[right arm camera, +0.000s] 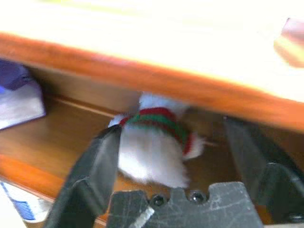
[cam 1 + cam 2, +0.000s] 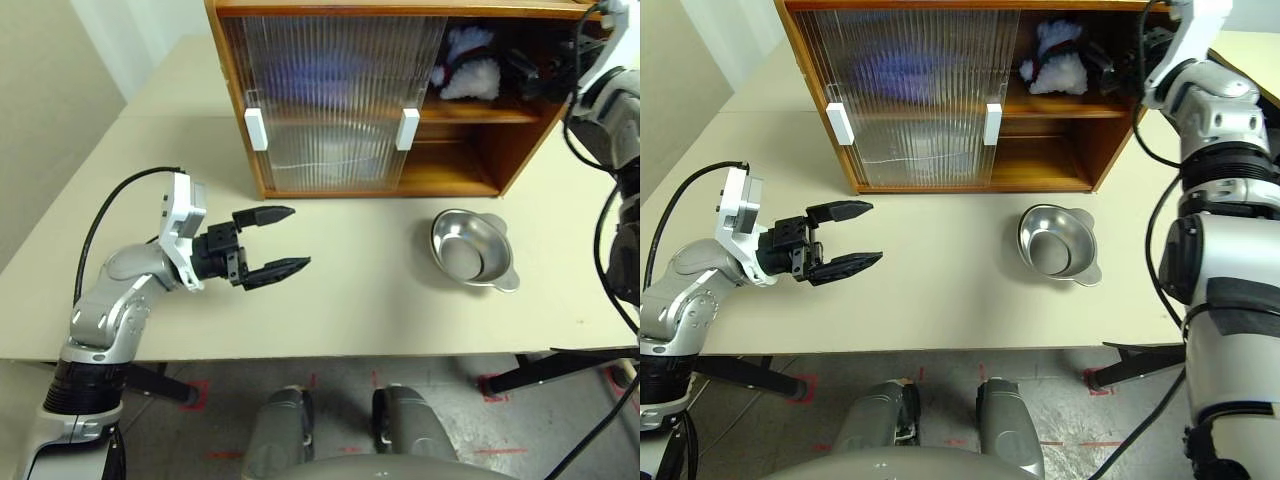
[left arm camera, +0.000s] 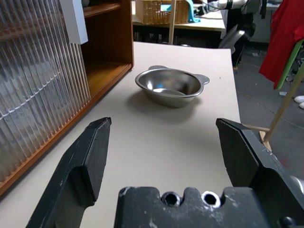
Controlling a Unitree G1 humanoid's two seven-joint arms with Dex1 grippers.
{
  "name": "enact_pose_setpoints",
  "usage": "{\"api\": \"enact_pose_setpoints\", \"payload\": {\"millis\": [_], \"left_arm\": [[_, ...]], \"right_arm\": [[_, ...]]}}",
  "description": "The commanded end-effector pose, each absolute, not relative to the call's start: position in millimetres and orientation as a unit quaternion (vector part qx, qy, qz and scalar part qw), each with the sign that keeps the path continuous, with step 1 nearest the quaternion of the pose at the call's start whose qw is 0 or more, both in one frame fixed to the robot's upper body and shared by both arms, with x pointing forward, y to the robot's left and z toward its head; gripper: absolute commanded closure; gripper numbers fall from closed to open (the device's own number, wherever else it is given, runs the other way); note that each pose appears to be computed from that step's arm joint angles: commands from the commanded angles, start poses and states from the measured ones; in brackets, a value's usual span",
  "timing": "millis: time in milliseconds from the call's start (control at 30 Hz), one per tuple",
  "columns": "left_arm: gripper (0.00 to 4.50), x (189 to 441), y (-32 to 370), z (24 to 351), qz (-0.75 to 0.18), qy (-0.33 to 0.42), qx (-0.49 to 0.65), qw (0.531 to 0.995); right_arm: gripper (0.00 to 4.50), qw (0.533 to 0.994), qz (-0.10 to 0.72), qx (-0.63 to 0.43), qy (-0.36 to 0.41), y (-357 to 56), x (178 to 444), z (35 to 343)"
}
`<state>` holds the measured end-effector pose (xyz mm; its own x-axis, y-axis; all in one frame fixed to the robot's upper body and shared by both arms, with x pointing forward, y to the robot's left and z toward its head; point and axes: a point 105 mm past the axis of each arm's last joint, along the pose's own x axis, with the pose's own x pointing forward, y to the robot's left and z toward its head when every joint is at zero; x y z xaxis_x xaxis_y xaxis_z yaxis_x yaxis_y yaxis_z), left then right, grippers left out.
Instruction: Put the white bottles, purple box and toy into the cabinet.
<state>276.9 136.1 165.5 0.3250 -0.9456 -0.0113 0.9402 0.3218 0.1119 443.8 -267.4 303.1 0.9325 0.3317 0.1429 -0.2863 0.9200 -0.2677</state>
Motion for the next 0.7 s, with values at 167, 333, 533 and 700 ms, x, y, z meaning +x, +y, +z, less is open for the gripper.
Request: {"api": "enact_pose_setpoints", "payload": {"millis": [167, 333, 533, 700], "left_arm": [[0.00, 278.4, 135.4, 165.2, -0.592, -0.025, 0.057, 0.804], [0.00, 276.7, 136.9, 165.5, -0.594, -0.023, 0.053, 0.803], [0.00, 275.8, 129.8, 163.6, -0.603, -0.019, 0.046, 0.797], [0.00, 277.5, 129.3, 170.0, -0.604, -0.022, 0.049, 0.795]], "right_arm": [[0.02, 0.954, 0.296, -0.050, -0.027, -281.7, 395.1, 283.5], [0.02, 0.932, 0.337, 0.051, 0.123, -290.8, 335.0, 213.6], [0.02, 0.928, 0.297, 0.162, 0.159, -291.9, 309.6, 183.5], [0.02, 0.925, 0.250, 0.228, 0.173, -306.7, 293.0, 154.9]]}}
